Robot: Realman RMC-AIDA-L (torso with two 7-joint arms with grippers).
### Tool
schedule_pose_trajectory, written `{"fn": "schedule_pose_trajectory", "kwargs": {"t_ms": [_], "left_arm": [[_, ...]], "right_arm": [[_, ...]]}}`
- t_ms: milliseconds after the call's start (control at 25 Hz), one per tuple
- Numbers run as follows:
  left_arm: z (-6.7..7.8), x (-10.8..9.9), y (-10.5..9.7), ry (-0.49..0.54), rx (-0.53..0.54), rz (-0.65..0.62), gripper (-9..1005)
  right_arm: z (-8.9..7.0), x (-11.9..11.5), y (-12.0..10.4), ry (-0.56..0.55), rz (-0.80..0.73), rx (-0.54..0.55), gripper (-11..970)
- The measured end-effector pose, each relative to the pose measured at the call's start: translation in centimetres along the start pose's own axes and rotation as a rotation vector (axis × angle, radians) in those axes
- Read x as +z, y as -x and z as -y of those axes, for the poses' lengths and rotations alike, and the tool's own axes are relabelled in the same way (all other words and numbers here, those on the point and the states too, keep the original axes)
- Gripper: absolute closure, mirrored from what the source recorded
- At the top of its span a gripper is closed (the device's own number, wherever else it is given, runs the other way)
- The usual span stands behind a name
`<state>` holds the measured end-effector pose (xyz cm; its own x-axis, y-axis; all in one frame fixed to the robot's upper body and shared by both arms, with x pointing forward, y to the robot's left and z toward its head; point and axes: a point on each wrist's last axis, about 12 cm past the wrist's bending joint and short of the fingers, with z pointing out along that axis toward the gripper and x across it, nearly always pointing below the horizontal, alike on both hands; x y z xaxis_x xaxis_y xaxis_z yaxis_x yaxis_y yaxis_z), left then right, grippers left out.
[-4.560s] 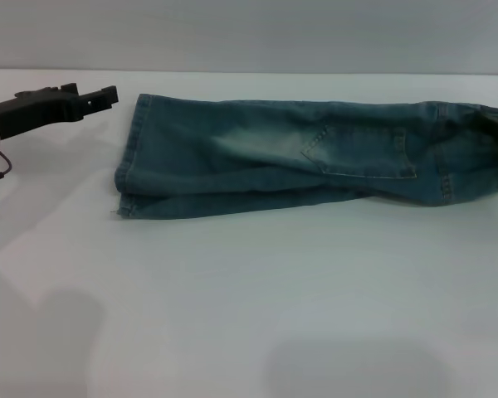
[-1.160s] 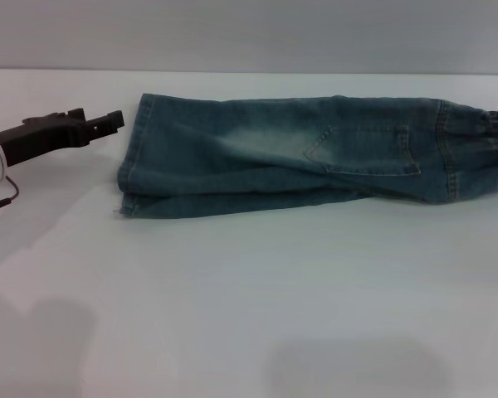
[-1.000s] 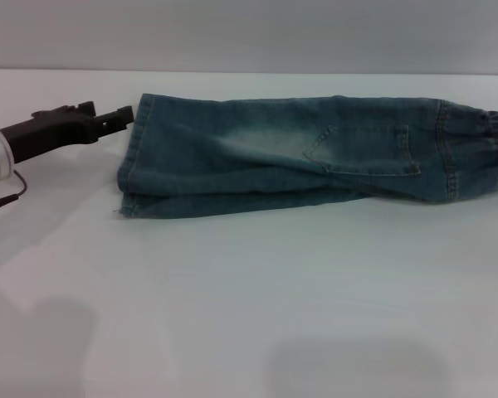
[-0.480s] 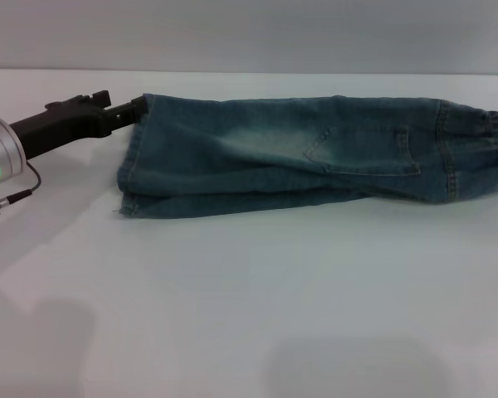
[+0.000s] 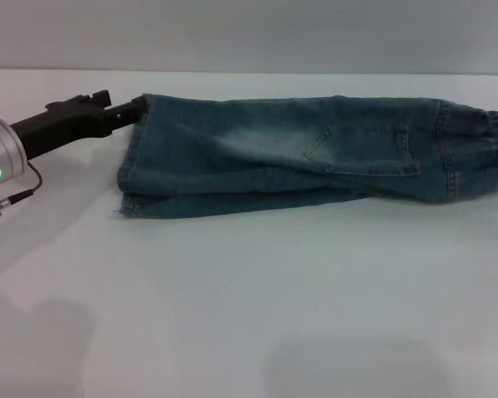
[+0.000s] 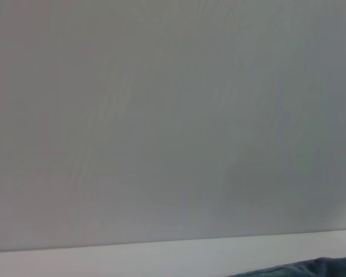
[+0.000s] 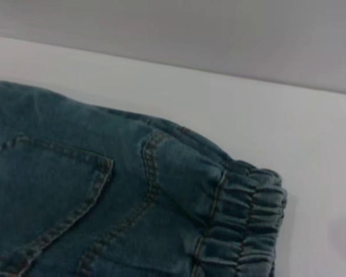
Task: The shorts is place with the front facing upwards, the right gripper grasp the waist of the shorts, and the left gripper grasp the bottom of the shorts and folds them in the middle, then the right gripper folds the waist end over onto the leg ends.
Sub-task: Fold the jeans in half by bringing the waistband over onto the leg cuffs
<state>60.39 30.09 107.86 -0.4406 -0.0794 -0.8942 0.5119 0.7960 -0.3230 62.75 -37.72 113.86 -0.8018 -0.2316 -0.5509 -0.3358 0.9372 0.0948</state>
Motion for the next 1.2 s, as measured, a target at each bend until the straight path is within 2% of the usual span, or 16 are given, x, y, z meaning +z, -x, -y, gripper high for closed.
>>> {"fn": "schedule_pose_trajectory", "kwargs": {"t_ms": [280, 680, 1200], "left_arm": [[0.2, 0.4, -0.2, -0.001, 0.008, -0.004, 185], [0.3, 0.7, -0.7, 0.011, 0.004, -0.013, 185], [0.6, 0.9, -1.0, 0.003, 0.006, -0.016, 185]], "right_arm": [[-0.5, 0.7, -0.2, -0.009, 0.012, -0.005, 491], [-2.6, 1.9, 0.7, 0.021, -0.003, -0.061, 496], [-3.0, 2.4, 0.5, 0.017, 0.017, -0.058, 503]]}}
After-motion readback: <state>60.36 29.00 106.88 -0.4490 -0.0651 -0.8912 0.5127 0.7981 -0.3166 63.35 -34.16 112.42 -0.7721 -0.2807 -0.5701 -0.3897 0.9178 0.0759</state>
